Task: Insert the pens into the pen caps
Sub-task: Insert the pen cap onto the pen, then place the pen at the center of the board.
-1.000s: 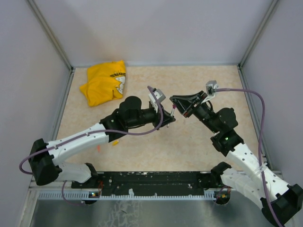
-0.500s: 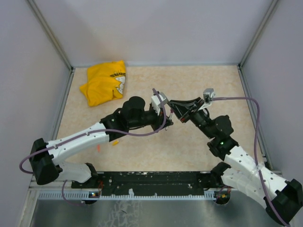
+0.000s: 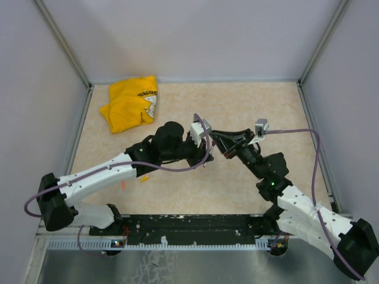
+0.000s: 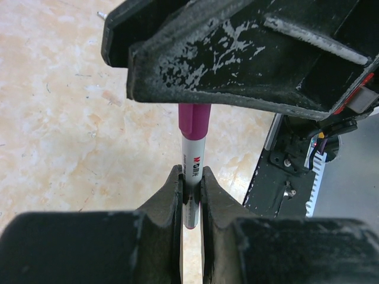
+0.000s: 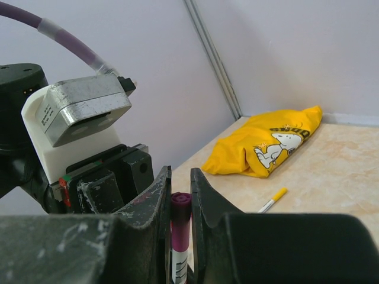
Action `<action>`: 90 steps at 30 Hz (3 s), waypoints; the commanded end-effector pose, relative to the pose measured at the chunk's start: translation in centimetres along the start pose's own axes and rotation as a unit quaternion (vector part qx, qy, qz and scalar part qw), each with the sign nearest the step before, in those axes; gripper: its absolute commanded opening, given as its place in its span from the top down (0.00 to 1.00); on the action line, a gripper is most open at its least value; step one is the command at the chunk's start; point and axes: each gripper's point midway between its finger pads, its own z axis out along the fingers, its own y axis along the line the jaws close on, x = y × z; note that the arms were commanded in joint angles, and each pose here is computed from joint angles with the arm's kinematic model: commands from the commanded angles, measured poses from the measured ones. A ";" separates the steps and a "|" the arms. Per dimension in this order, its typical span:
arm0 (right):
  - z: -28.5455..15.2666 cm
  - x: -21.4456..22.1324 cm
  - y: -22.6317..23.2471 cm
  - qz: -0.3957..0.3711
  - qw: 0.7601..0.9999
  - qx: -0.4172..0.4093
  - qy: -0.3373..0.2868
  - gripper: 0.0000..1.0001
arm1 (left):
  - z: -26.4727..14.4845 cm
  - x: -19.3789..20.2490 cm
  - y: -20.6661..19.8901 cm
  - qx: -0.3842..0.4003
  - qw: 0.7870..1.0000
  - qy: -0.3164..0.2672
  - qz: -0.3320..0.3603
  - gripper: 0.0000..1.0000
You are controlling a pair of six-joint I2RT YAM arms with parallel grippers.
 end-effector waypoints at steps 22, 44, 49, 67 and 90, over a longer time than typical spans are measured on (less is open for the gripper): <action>-2.4 10.0 -1.0 0.040 0.969 0.043 0.239 1.00 | -7.7 -21.4 -3.6 0.012 0.942 -0.326 0.074 1.00; 3.1 -6.3 4.1 -0.045 0.993 0.031 0.109 0.90 | -6.9 -16.5 -2.3 -0.010 0.967 -0.242 0.079 1.00; 2.8 -8.6 6.1 -0.046 0.996 -0.003 0.075 0.81 | -6.3 -15.1 -2.0 -0.011 0.973 -0.220 0.072 1.00; -1.8 -7.5 1.1 -0.058 0.991 0.111 0.042 0.62 | -4.1 -6.0 4.2 -0.115 0.983 -0.132 -0.046 1.00; -2.6 -0.2 -2.2 -0.007 0.971 0.176 0.162 0.65 | -2.1 12.2 22.8 -0.334 0.913 0.139 -0.191 1.00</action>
